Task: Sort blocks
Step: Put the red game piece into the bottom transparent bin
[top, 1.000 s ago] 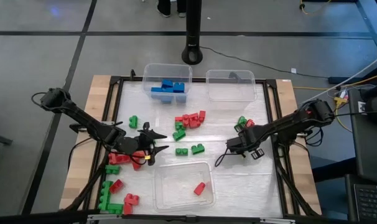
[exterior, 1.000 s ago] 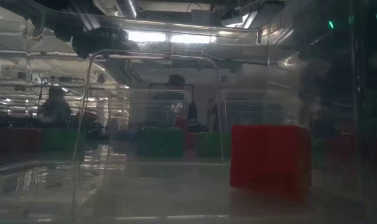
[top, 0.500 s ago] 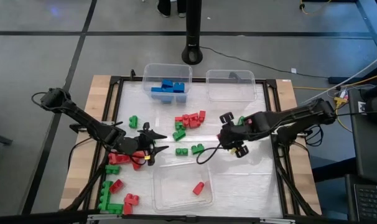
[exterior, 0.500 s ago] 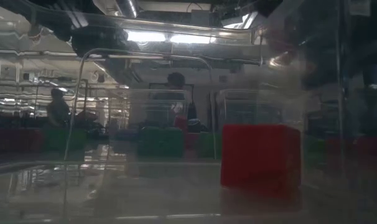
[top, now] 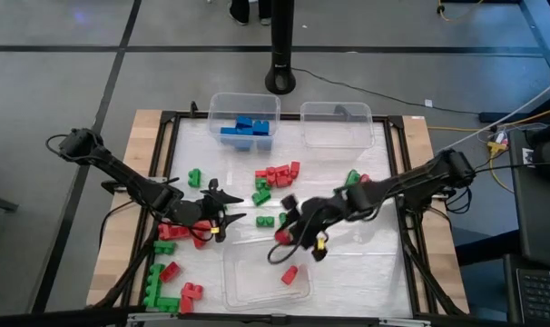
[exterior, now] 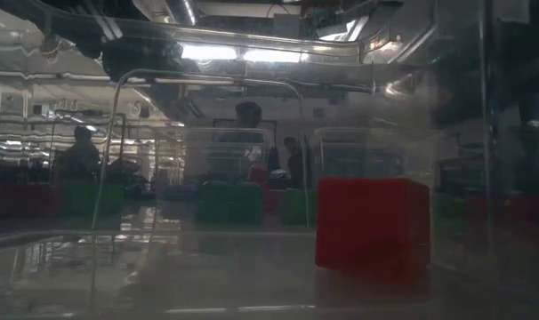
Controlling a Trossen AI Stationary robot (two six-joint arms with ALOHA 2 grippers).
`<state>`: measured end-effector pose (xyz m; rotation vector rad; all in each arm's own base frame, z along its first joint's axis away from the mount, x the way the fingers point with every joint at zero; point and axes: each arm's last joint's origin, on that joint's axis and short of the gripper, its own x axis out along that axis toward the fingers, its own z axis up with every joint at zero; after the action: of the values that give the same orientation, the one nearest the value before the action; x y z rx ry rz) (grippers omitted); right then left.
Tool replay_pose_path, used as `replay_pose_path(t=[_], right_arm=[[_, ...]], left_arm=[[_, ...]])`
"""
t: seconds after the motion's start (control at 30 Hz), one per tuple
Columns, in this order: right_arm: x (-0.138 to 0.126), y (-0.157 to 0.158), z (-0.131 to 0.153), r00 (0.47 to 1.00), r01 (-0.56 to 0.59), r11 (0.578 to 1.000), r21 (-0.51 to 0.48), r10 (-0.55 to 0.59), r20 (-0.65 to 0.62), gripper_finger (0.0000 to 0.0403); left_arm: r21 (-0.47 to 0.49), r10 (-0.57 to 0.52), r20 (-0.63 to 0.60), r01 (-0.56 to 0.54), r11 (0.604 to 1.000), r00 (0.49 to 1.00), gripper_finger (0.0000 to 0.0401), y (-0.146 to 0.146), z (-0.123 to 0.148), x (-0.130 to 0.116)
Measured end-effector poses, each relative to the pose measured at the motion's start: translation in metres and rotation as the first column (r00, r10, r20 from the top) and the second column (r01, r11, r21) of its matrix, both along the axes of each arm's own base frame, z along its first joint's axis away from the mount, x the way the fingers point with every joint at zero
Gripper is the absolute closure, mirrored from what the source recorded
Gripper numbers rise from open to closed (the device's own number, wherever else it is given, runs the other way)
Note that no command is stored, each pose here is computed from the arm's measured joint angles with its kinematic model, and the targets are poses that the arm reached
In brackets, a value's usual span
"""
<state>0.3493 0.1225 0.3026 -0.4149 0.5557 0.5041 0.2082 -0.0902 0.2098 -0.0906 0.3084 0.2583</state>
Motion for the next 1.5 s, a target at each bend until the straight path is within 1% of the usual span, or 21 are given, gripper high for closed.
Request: replay_pose_path(t=[0.1,0.2,0.3,0.4,0.53,0.73,0.77,0.83,0.9,0.93,1.0,1.03,1.07,1.1,1.17,1.27,1.33,1.37,1.5], right_arm=[[0.009,0.015,-0.018,0.998,-0.059,0.998,0.022,0.059,-0.022,0.0234],[0.012,0.027,-0.028,0.993,-0.108,0.993,0.043,0.110,-0.036,0.0228],[0.012,0.034,-0.033,0.990,-0.128,0.990,0.050,0.131,-0.052,0.0220],[0.013,0.034,-0.032,0.991,-0.127,0.990,0.057,0.129,-0.039,0.0206],[0.015,0.033,-0.028,0.994,-0.095,0.992,0.088,0.099,-0.043,0.0175],[0.013,0.033,-0.028,0.991,-0.109,0.989,0.096,0.115,-0.062,0.0112],[0.012,0.033,-0.027,0.988,-0.123,0.987,0.104,0.132,-0.083,0.0103],[0.009,0.029,-0.021,0.980,-0.113,0.989,0.098,0.127,-0.154,0.0091],[0.004,0.022,-0.006,0.969,-0.069,0.995,0.076,0.084,-0.232,0.0084],[-0.001,0.018,0.002,0.959,-0.041,0.998,0.041,0.051,-0.280,0.0083],[-0.011,0.011,0.013,0.930,0.029,0.998,-0.063,-0.050,-0.365,0.0083],[-0.016,0.008,0.017,0.914,0.061,0.989,-0.135,-0.110,-0.390,0.0085],[-0.022,0.004,0.019,0.891,0.091,0.972,-0.217,-0.177,-0.418,0.0086],[-0.029,-0.001,0.020,0.863,0.117,0.948,-0.295,-0.244,-0.442,0.0089],[-0.041,-0.009,0.022,0.815,0.158,0.898,-0.410,-0.353,-0.459,0.0093],[-0.064,-0.025,0.019,0.708,0.186,0.805,-0.564,-0.507,-0.491,0.0101],[-0.073,-0.036,0.012,0.650,0.214,0.756,-0.619,-0.583,-0.487,0.0106],[-0.078,-0.042,0.008,0.619,0.220,0.741,-0.634,-0.609,-0.497,0.0107],[-0.099,-0.071,-0.009,0.535,0.277,0.723,-0.633,-0.663,-0.524,0.0109]], left_arm=[[0.000,0.000,0.000,0.000,1.000,1.000,0.0203,0.000,0.000,0.000],[0.001,0.000,-0.002,0.000,1.000,1.000,0.0203,0.000,0.000,0.000],[0.001,0.000,-0.002,0.000,1.000,1.000,0.0203,0.000,0.000,0.000],[0.001,0.000,-0.002,0.000,1.000,1.000,0.0203,0.000,0.000,0.000],[-0.002,0.001,-0.001,-0.001,1.000,1.000,0.0203,0.000,0.000,0.000],[-0.006,-0.009,-0.003,0.009,1.000,1.000,0.0203,0.000,0.000,0.000],[-0.006,-0.009,-0.003,0.009,1.000,1.000,0.0203,0.000,0.000,0.000],[-0.006,-0.009,-0.004,0.009,1.000,1.000,0.0203,0.000,0.000,0.000],[-0.008,-0.009,-0.003,0.009,1.000,1.000,0.0203,0.000,0.000,0.000],[-0.009,-0.008,-0.003,0.008,1.000,1.000,0.0203,0.000,0.000,0.000],[-0.009,-0.008,-0.003,0.008,1.000,1.000,0.0203,0.000,0.000,0.000],[-0.009,-0.009,-0.004,0.009,1.000,1.000,0.0203,0.000,0.000,0.000],[-0.009,-0.011,-0.005,0.011,1.000,1.000,0.0203,0.000,0.000,0.000],[-0.009,-0.011,-0.005,0.011,1.000,1.000,0.0203,0.000,0.000,0.000],[-0.007,-0.012,-0.010,0.012,1.000,1.000,0.0203,0.000,-0.001,0.000],[-0.008,-0.012,-0.010,0.012,1.000,1.000,0.0203,0.000,-0.001,0.000],[-0.004,-0.012,-0.016,0.011,1.000,1.000,0.0203,0.000,-0.001,-0.001],[-0.005,-0.011,-0.016,0.011,1.000,1.000,0.0203,0.000,-0.001,-0.001],[-0.005,-0.010,-0.021,0.010,1.000,1.000,0.0203,0.000,-0.002,-0.001]])
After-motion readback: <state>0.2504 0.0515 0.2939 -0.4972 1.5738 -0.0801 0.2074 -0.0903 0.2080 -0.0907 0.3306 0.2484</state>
